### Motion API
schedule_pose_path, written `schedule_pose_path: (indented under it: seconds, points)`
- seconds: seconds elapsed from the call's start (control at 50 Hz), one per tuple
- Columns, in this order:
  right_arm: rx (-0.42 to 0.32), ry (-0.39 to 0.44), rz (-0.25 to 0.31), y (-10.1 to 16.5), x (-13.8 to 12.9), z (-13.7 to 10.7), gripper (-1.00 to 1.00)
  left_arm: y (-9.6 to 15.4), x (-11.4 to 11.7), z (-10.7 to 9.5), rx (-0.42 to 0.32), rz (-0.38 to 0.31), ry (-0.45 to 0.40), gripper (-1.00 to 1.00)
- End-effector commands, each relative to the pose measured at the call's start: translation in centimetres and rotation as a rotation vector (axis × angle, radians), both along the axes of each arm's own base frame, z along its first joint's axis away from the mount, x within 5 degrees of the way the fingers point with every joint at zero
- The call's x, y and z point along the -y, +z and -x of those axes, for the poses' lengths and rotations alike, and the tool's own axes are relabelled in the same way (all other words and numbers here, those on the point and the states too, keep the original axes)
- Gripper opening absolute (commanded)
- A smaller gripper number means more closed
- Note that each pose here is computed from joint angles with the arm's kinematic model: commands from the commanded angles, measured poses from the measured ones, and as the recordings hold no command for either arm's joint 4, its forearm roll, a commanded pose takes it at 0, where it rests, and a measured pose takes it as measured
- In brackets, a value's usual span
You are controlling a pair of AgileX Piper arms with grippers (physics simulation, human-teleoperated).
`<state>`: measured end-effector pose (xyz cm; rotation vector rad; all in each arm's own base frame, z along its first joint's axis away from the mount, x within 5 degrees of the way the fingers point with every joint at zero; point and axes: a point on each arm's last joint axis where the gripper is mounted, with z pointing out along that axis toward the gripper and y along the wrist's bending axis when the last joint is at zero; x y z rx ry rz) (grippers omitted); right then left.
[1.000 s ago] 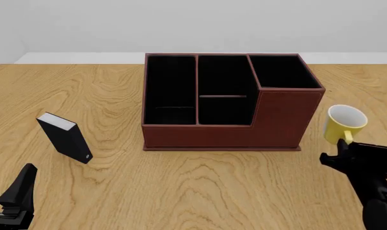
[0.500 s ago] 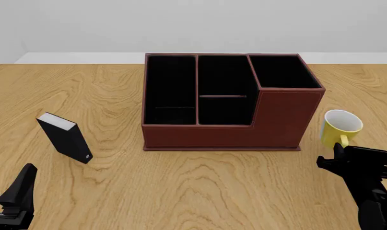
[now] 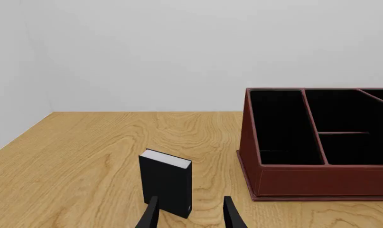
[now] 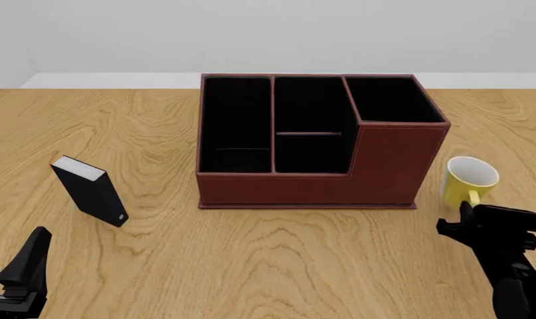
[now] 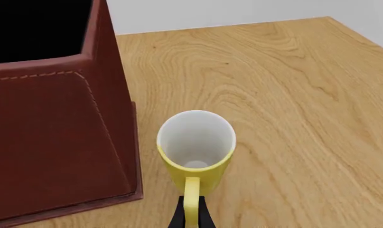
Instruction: Pick up the yellow and white mug and place it to the right of the caddy.
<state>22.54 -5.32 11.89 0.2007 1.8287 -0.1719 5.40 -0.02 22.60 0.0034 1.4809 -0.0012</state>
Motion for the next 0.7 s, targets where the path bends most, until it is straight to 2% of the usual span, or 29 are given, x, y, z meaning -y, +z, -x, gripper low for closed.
schedule_pose_path:
  seconds: [0.02, 0.7]
  points:
    - [0.000, -0.005, -0.010, -0.2, 0.1, -0.2, -1.00, 0.0, 0.0, 0.0, 0.000, 0.000, 0.000, 1.00]
    - [-0.033, -0.008, -0.017, -1.3, 0.3, -0.7, -1.00, 0.0, 0.0, 0.0, 0.000, 0.000, 0.000, 1.00]
